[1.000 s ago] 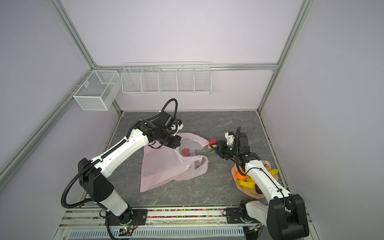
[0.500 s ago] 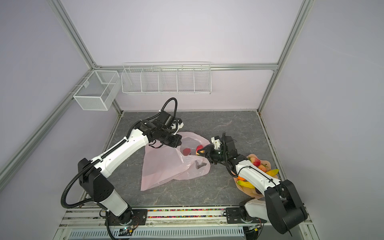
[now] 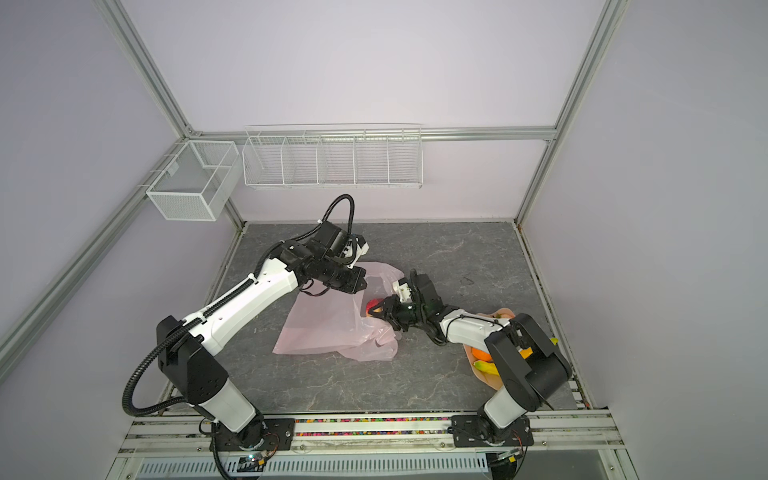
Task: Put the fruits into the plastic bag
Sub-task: 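Lower the strawberry into the bag opening held by the left gripper and release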
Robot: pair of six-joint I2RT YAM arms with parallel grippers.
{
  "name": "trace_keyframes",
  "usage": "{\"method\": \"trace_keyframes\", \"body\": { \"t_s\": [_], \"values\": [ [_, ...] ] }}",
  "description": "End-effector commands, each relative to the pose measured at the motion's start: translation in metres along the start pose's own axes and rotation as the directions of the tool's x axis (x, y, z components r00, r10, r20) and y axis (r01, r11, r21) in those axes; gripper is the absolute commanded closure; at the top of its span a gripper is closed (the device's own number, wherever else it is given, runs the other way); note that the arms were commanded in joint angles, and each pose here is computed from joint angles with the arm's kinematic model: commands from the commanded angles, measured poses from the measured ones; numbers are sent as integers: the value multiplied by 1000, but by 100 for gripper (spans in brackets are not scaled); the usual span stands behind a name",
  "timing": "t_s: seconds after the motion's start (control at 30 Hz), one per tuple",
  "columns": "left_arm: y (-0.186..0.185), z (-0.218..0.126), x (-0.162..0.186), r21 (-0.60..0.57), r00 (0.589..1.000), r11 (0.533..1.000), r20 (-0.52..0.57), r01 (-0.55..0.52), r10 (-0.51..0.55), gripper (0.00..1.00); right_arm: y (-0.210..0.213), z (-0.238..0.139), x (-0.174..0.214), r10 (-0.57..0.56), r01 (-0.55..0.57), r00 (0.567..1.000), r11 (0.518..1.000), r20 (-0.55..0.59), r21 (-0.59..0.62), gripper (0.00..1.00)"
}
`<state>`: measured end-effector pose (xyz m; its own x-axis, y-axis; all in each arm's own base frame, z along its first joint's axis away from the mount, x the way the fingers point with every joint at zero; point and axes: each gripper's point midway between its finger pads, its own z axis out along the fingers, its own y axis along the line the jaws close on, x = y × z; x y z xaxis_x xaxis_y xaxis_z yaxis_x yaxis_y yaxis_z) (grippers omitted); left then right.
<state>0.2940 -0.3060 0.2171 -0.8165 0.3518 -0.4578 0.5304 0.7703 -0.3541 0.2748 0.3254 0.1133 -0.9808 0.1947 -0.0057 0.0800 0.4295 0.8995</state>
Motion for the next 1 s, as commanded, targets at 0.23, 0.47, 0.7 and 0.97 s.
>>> {"method": "trace_keyframes", "body": {
  "t_s": [0.23, 0.47, 0.7, 0.97],
  "values": [
    [-8, -7, 1, 37, 1000, 999, 20, 8, -9, 100, 34, 57, -11, -1, -4, 998, 996, -62, -85, 67],
    [-6, -4, -2, 25, 1000, 1000, 29, 4, -5, 100, 34, 95, 7, 22, -32, 990, 997, -143, -65, 57],
    [-3, -3, -2, 10, 1000, 1000, 30, 2, -2, 100, 3, 104, 17, 79, -68, 983, 995, -167, 66, 41],
    [3, -5, 3, -22, 1000, 1000, 29, 3, -2, 100, 4, 91, 16, 25, -1, 986, 990, -168, 138, 11]
  ]
}}
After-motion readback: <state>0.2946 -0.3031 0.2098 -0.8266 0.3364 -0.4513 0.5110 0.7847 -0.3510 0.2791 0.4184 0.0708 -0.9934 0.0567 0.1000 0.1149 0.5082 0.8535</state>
